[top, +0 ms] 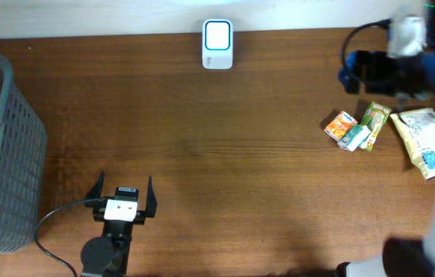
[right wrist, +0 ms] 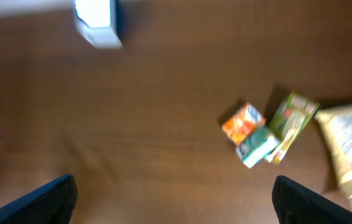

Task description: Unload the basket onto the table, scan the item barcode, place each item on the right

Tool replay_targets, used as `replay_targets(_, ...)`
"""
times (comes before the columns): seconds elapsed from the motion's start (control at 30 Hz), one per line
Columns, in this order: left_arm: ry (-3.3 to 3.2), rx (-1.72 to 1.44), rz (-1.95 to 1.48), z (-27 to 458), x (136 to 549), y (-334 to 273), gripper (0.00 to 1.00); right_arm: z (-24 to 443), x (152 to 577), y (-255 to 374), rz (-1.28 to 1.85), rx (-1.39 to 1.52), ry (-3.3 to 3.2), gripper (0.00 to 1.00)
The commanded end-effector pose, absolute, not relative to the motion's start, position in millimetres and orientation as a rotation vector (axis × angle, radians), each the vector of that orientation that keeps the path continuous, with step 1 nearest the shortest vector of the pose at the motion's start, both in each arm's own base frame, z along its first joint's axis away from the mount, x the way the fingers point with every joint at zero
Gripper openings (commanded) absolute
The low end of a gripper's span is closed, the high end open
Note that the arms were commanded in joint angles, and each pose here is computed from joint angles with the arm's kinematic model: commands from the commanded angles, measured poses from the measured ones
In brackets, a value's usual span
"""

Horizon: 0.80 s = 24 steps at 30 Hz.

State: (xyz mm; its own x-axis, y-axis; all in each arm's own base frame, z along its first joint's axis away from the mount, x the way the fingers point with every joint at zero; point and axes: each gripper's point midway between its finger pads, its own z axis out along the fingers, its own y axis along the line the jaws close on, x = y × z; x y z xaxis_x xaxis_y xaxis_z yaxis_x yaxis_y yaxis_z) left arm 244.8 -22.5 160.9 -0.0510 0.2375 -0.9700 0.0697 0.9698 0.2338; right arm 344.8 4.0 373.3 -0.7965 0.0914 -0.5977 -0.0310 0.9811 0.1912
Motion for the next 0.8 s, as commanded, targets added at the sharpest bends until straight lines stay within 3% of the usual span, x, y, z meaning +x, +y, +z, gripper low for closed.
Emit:
replay_targets(0.0,1.622,0.242,0.155,159.2,245.0,-20.9,0.99,423.8,299.1,15.9,0.261,-0.037,2.315,0.99)
replay_targets(0.27,1.622,0.242,0.155,159.2,245.0,-20.9,0.99,475.7,226.5,23.5,0.22,-0.074,2.105,0.99)
replay_targets(0.77,1.622,0.242,0.155,159.2,245.0,-20.9,0.99,491.7,216.6,5.4,0.069,-0.037,1.926,0.99)
